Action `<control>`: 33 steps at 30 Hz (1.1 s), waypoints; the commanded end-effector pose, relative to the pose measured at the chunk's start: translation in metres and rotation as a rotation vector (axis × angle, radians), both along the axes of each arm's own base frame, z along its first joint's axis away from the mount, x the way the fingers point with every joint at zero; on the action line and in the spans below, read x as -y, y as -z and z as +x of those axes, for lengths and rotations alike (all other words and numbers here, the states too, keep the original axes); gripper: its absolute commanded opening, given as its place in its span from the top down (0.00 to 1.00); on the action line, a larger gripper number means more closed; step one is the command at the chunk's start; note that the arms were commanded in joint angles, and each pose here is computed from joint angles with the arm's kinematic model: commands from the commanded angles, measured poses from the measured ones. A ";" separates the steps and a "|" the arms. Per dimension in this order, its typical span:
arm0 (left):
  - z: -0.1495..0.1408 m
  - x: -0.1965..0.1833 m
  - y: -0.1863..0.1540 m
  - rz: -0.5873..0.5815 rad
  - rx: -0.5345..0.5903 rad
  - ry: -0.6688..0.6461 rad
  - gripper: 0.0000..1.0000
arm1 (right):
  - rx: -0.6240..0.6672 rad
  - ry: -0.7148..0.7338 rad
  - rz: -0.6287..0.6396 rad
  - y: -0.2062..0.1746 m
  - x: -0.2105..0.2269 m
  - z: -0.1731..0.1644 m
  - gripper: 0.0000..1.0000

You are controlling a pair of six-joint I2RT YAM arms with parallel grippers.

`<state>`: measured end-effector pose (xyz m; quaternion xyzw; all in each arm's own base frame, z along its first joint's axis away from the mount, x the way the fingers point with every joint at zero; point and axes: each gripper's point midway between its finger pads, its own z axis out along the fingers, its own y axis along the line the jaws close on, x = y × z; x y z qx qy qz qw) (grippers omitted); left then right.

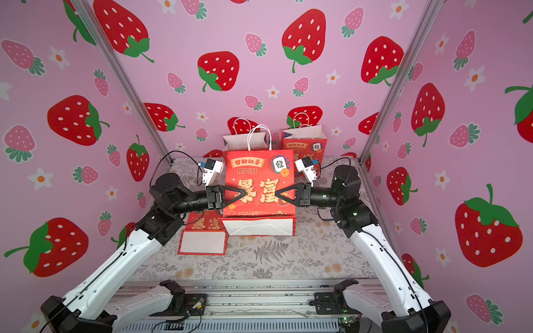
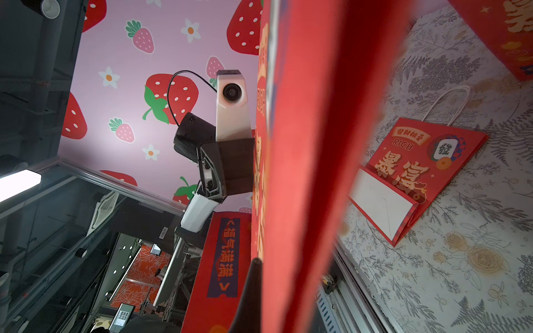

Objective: Put away the paper bag
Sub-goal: Press the paper bag.

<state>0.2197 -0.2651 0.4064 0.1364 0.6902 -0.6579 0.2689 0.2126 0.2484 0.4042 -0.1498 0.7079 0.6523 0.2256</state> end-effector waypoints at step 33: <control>-0.039 0.006 -0.008 0.005 0.177 0.072 0.37 | 0.052 -0.049 0.101 -0.043 0.015 -0.014 1.00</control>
